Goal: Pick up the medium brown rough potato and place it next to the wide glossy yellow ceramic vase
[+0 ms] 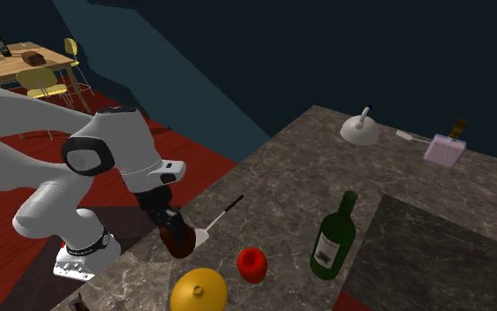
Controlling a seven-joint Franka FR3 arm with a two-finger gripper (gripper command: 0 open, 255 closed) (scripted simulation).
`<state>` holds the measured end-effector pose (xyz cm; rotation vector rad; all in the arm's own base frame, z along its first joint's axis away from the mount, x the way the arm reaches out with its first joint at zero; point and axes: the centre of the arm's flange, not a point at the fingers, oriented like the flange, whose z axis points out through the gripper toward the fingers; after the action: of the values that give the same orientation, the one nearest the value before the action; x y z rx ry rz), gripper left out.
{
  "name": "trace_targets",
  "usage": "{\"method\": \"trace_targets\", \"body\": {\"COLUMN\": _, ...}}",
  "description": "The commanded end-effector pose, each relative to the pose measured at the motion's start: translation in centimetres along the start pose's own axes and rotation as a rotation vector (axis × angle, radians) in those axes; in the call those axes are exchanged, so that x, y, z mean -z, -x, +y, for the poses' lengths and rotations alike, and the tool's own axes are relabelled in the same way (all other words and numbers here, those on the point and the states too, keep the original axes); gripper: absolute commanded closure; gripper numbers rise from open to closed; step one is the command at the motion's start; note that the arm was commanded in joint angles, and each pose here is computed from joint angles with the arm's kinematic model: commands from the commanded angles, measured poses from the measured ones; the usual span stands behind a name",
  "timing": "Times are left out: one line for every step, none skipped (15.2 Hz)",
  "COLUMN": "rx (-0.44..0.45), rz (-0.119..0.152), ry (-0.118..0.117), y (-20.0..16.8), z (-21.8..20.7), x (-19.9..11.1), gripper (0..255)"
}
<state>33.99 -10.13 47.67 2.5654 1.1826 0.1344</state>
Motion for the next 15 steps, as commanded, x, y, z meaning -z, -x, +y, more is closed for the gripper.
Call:
{"method": "trace_targets", "body": {"rx": 0.002, "rz": 0.0, "ry": 0.0, "y": 2.5, "z": 0.7, "x": -0.7, "gripper": 255}}
{"method": "trace_targets", "body": {"rx": 0.002, "rz": 0.0, "ry": 0.0, "y": 3.8, "z": 1.1, "x": -0.9, "gripper": 255}}
{"method": "trace_targets", "body": {"rx": 0.002, "rz": 0.0, "ry": 0.0, "y": 5.0, "z": 1.5, "x": -1.1, "gripper": 255}}
{"method": "trace_targets", "body": {"rx": 0.002, "rz": 0.0, "ry": 0.0, "y": 6.2, "z": 2.0, "x": -1.3, "gripper": 255}}
{"method": "trace_targets", "body": {"rx": 0.002, "rz": 0.0, "ry": 0.0, "y": 7.4, "z": 2.4, "x": -1.5, "gripper": 255}}
{"method": "trace_targets", "body": {"rx": 0.002, "rz": 0.0, "ry": 0.0, "y": 8.7, "z": 2.8, "x": -1.7, "gripper": 255}}
{"method": "trace_targets", "body": {"rx": 0.002, "rz": 0.0, "ry": 0.0, "y": 9.9, "z": 3.3, "x": -1.9, "gripper": 255}}
{"method": "trace_targets", "body": {"rx": 0.002, "rz": 0.0, "ry": 0.0, "y": 11.1, "z": 3.7, "x": -2.1, "gripper": 255}}
{"method": "trace_targets", "body": {"rx": 0.002, "rz": 0.0, "ry": 0.0, "y": 12.4, "z": 4.1, "x": -2.3, "gripper": 255}}
{"method": "trace_targets", "body": {"rx": 0.002, "rz": 0.0, "ry": 0.0, "y": 13.6, "z": 4.6, "x": -2.5, "gripper": 255}}
{"method": "trace_targets", "body": {"rx": 0.002, "rz": 0.0, "ry": 0.0, "y": 14.8, "z": 5.0, "x": -2.7, "gripper": 255}}
{"method": "trace_targets", "body": {"rx": 0.002, "rz": 0.0, "ry": 0.0, "y": 15.8, "z": 5.3, "x": -2.8, "gripper": 255}}
{"method": "trace_targets", "body": {"rx": 0.002, "rz": 0.0, "ry": 0.0, "y": 15.8, "z": 5.2, "x": -3.3, "gripper": 255}}
{"method": "trace_targets", "body": {"rx": 0.002, "rz": 0.0, "ry": 0.0, "y": 15.7, "z": 5.0, "x": -3.8, "gripper": 255}}
{"method": "trace_targets", "body": {"rx": 0.002, "rz": 0.0, "ry": 0.0, "y": 15.7, "z": 4.8, "x": -4.3, "gripper": 255}}
